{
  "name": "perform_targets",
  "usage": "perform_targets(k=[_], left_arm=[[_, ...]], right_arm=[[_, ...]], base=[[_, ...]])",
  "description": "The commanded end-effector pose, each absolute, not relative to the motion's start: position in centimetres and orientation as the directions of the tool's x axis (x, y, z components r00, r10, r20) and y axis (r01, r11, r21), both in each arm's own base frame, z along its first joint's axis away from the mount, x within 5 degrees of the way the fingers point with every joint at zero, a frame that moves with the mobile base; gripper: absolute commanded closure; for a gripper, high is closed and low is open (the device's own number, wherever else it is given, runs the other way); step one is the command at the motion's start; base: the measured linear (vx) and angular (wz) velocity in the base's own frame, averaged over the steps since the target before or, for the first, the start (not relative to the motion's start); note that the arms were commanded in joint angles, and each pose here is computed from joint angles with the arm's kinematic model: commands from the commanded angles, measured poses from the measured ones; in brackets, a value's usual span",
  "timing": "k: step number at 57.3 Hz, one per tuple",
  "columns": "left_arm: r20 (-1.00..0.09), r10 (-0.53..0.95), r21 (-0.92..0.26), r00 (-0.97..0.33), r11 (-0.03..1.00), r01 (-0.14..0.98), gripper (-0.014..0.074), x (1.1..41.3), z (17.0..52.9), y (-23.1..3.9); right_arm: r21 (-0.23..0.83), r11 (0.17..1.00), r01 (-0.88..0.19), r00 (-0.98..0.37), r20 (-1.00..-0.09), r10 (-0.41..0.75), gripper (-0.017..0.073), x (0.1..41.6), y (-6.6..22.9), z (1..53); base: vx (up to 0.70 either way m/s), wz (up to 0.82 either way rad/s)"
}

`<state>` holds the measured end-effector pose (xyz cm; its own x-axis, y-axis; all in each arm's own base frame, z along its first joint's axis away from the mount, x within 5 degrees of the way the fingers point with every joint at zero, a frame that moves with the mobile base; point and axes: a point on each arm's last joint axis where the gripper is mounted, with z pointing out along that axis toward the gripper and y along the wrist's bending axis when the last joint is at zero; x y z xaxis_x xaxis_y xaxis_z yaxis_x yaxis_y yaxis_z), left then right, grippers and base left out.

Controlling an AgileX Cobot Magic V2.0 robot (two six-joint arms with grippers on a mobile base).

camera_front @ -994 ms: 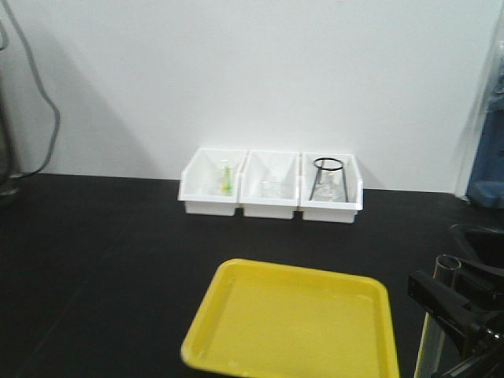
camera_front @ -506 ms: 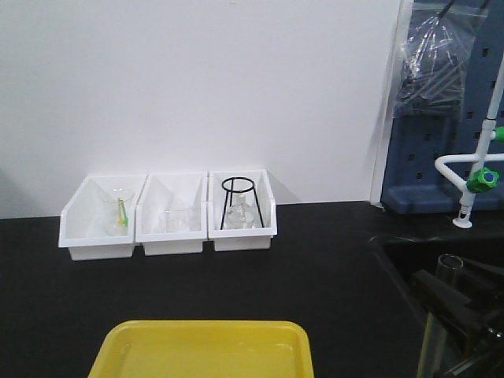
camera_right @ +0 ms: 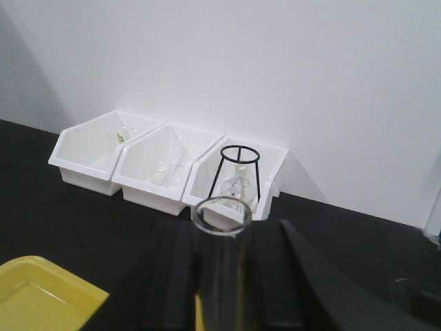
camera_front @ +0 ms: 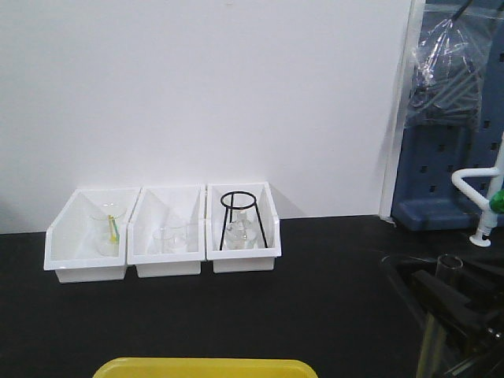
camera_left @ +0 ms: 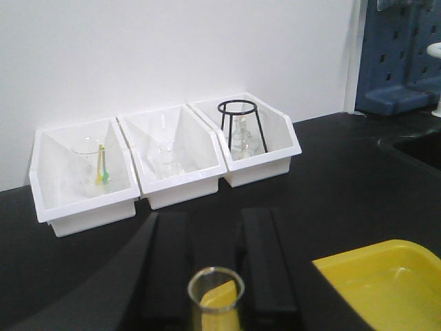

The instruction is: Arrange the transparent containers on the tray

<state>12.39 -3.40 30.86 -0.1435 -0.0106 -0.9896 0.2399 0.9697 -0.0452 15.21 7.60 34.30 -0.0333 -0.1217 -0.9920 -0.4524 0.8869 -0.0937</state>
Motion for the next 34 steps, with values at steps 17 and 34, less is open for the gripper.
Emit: perform_targets(k=[17,34], left_arm=[[-0.997,-0.038,-0.058,-0.074,0.956,0.289,0.0600,12.36,32.22,-3.87],[-0.997,-0.038,-0.058,-0.074,0.956,0.289,0.0600,12.36,32.22,-3.87]], right_arm=[[-0.098,0.872,-0.480,0.024,-0.995,-0.099,0.0571,14.94,7.84,35.70],[-0.098,0.872,-0.480,0.024,-0.995,-0.099,0.0571,14.94,7.84,35.70]], base=[[0.08,0.10],[0.02,0.02]])
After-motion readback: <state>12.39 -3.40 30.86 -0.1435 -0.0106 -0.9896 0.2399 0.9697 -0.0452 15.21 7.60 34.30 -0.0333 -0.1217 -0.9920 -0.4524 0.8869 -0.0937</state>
